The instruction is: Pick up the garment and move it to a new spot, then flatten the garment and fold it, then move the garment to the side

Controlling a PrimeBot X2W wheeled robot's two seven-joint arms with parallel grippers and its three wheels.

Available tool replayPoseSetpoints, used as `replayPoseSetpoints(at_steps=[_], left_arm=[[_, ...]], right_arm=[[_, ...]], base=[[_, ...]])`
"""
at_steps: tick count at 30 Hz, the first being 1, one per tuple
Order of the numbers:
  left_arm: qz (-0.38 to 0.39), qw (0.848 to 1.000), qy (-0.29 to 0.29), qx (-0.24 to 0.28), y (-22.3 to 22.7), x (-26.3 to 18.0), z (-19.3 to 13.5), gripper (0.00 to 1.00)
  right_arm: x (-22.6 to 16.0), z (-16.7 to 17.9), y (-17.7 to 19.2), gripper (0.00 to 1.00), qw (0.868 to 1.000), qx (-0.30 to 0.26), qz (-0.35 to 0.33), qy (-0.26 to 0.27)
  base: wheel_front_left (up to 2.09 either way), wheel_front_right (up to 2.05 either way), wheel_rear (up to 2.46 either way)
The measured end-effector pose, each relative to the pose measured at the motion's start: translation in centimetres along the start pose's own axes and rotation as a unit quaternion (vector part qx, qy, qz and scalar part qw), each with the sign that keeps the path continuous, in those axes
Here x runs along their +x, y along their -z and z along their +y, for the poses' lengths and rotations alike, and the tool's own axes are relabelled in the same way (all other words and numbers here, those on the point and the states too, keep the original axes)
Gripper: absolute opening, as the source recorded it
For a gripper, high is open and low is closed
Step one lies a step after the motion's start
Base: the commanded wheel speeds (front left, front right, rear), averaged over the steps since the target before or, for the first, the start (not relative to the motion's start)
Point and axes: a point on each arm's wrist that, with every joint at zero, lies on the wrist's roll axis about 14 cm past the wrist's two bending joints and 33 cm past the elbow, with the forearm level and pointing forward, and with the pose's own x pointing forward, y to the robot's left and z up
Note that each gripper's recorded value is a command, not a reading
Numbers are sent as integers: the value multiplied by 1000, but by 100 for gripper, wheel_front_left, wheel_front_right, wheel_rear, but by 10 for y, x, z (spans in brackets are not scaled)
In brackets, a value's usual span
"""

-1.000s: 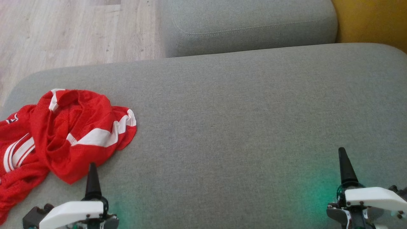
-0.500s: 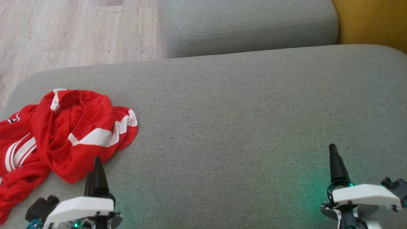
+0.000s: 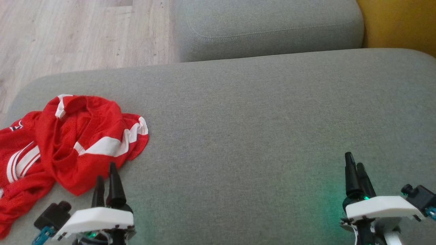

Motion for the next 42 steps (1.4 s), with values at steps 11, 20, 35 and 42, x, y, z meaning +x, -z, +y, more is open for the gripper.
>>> replayPoseSetpoints(at_steps=[11, 20, 35, 42], left_arm=[[-14, 998, 5, 62, -2, 0, -7, 100], [-27, 993, 15, 118, -4, 0, -15, 100], [-48, 977, 42, 205, -5, -2, -32, 100], [-61, 967, 51, 240, -6, -3, -39, 100]], right_arm=[[6, 17, 0, 100, 997, -74, -4, -27], [7, 27, 6, 100, 990, -135, -3, -48], [8, 45, 14, 100, 971, -223, -4, -84], [8, 54, 16, 100, 959, -265, -9, -103]], base=[[0, 0, 0], [0, 0, 0], [0, 0, 0], [0, 0, 0]])
